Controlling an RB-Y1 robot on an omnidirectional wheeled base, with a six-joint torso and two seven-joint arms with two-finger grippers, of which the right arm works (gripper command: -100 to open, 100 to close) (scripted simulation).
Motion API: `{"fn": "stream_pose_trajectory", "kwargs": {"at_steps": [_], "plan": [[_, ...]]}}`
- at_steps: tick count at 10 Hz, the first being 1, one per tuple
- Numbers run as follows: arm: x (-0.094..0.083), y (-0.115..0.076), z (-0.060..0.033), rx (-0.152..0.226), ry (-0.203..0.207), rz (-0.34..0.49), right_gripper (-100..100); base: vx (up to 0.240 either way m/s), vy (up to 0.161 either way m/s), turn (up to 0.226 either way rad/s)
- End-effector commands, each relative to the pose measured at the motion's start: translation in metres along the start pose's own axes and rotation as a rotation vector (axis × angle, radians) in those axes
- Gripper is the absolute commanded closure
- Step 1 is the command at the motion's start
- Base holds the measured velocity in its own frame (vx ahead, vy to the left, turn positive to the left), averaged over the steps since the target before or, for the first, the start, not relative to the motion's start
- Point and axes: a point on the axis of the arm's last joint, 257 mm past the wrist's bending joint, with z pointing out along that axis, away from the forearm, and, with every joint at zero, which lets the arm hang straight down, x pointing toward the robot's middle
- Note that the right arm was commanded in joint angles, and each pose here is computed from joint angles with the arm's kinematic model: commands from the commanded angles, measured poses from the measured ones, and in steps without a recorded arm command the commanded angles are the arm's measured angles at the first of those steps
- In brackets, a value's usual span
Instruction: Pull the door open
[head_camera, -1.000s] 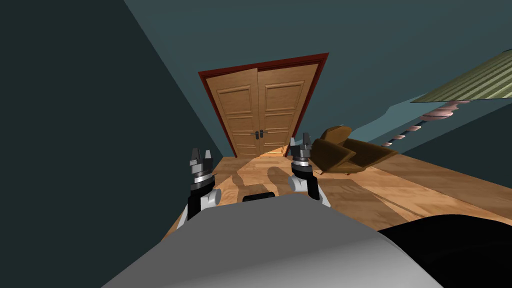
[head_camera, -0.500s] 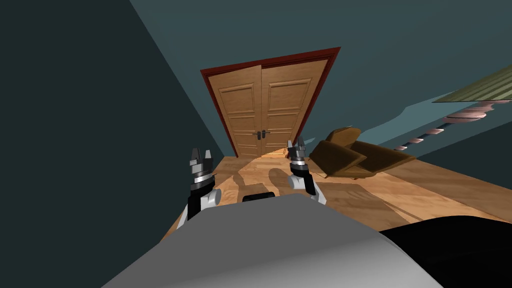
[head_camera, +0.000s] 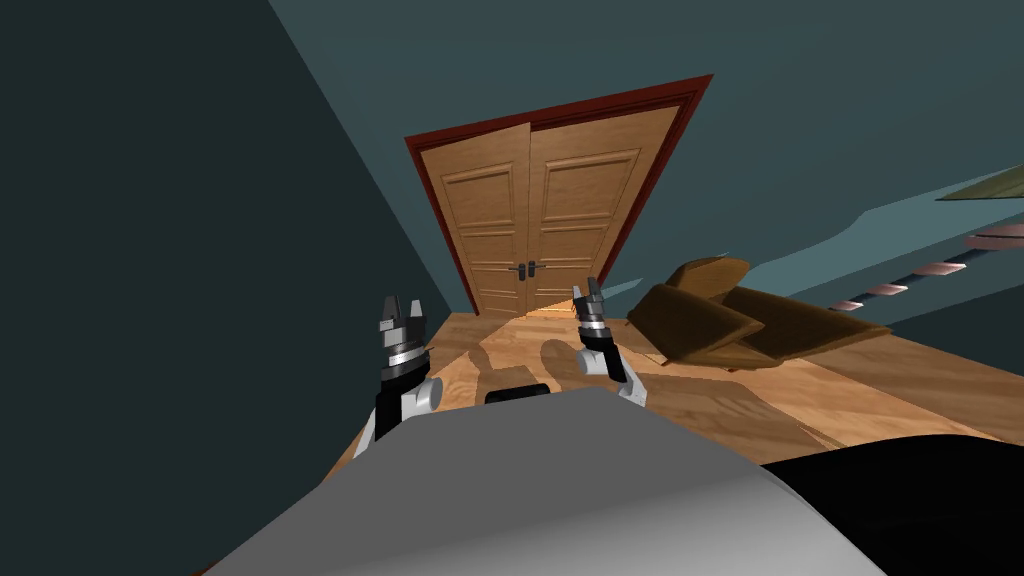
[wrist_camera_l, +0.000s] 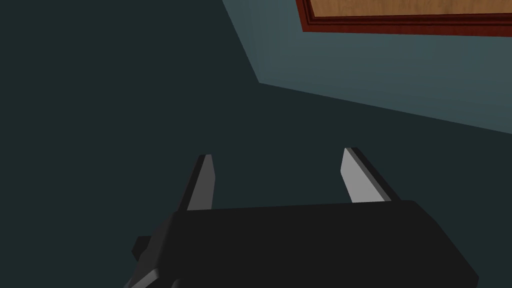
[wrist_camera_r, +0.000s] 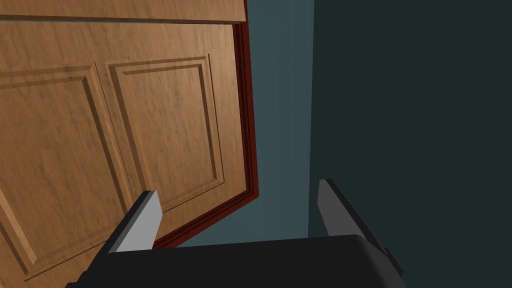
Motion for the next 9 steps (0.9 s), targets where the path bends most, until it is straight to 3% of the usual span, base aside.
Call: {"fn": "stream_pose_trajectory", "kwargs": {"at_steps": [1,9], "plan": [[-0.004,-0.017,-0.0012,0.031,0.001,-0.005,-100,0.051,0.008,0.052],[-0.031,-0.081,-0.0087,0.147,-0.003,-0.029,-100,0.066,-0.001,0.064]]}}
